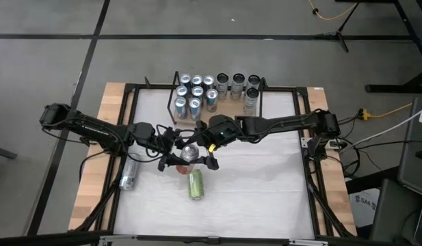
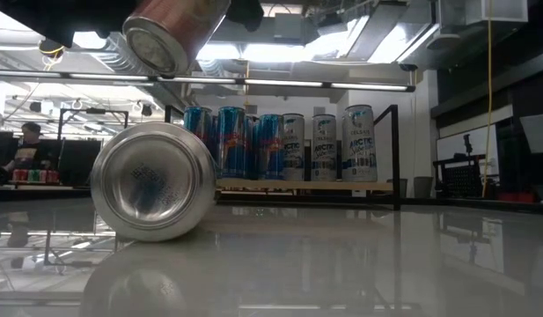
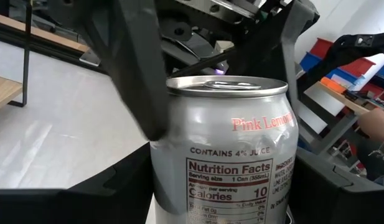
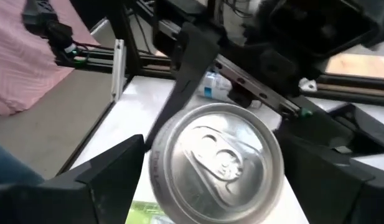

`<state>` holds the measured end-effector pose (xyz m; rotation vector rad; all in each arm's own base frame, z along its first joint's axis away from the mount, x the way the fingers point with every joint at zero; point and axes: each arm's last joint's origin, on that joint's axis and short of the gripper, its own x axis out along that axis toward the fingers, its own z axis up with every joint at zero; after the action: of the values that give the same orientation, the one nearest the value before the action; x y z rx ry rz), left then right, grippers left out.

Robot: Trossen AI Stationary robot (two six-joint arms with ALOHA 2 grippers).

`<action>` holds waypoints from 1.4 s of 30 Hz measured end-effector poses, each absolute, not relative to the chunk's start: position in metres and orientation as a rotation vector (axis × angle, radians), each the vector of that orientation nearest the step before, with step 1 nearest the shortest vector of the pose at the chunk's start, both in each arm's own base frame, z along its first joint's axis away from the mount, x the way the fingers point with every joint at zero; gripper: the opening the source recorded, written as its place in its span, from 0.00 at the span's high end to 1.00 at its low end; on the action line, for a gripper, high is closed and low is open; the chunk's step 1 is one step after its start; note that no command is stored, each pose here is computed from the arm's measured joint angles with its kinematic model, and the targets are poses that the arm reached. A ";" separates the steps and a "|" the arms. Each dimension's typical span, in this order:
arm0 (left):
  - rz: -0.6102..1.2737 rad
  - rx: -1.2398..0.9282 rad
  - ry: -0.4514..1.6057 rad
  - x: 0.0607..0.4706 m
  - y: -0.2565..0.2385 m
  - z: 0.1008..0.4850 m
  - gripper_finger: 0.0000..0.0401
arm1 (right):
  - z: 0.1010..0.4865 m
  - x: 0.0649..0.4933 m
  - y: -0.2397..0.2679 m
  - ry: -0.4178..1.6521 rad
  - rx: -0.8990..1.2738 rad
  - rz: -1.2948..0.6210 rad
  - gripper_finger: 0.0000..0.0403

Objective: Place canned beverage on shelf
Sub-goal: Put the white pink soda can on the shelf

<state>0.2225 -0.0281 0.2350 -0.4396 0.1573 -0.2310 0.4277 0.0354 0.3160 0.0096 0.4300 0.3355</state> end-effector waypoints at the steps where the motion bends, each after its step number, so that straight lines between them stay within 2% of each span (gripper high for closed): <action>1: -0.231 -0.438 0.157 0.223 -0.028 0.235 0.33 | 0.314 0.429 0.036 0.426 0.004 0.348 0.12; 18: -0.308 -0.437 0.180 0.222 -0.030 0.234 0.33 | 0.297 0.440 0.040 0.421 -0.036 0.468 0.13; 27: -0.309 -0.433 0.170 0.222 -0.030 0.235 0.33 | 0.296 0.442 0.040 0.402 -0.041 0.476 0.29; 35: -0.303 -0.433 0.170 0.222 -0.030 0.235 0.23 | 0.296 0.442 0.040 0.403 -0.042 0.475 0.25; 42: -0.292 -0.440 0.170 0.222 -0.030 0.235 0.18 | 0.296 0.442 0.040 0.404 -0.049 0.469 0.29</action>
<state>0.2219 -0.0296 0.2352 -0.4402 0.1698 -0.2921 0.4418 0.0397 0.2959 -0.0495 0.4036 0.4686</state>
